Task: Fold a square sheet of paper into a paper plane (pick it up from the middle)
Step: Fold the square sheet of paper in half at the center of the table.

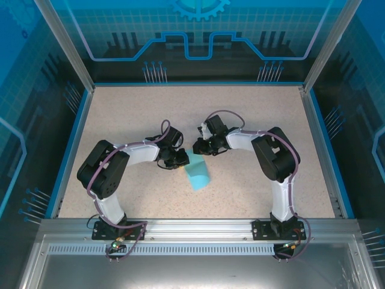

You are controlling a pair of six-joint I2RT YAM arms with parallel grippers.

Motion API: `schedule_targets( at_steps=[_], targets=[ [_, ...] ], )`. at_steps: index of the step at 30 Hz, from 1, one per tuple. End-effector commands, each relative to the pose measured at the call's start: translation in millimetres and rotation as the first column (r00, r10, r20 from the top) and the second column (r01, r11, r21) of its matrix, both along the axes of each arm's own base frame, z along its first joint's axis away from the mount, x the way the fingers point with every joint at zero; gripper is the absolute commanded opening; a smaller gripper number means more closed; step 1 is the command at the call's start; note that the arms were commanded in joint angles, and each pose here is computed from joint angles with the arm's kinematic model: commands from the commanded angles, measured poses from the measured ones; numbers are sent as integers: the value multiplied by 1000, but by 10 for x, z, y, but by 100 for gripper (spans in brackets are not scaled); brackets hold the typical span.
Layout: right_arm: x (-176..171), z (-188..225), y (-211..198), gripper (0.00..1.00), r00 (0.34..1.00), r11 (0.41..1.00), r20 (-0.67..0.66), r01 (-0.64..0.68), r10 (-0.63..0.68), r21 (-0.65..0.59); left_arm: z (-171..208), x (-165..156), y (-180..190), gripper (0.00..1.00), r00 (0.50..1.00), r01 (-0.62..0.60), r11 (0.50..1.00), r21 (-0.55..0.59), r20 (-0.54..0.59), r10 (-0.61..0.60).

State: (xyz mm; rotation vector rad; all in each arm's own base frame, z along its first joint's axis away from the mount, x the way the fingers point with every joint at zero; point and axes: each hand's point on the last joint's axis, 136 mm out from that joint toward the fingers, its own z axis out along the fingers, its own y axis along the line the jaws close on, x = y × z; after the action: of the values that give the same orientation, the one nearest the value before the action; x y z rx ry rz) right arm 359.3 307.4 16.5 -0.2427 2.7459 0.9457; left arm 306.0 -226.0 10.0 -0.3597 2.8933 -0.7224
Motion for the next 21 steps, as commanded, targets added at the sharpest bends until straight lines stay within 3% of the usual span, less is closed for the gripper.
schedule_targets(
  at_steps=[1, 6, 21],
  targets=[
    [52, -195, -155, 16, 1000, 997, -6, 12, -13, -73, -368, -295, 332, 18, 994, 17, 985, 174, -109, 2],
    [151, -213, -225, 16, 1000, 996, 19, 24, -22, -80, -370, -306, 339, 18, 994, 21, 984, 178, -112, 0],
    [408, 61, -120, 16, 994, 997, 100, 25, -32, 68, -370, -337, 373, 17, 993, 24, 981, 193, -116, -1]
  ],
)
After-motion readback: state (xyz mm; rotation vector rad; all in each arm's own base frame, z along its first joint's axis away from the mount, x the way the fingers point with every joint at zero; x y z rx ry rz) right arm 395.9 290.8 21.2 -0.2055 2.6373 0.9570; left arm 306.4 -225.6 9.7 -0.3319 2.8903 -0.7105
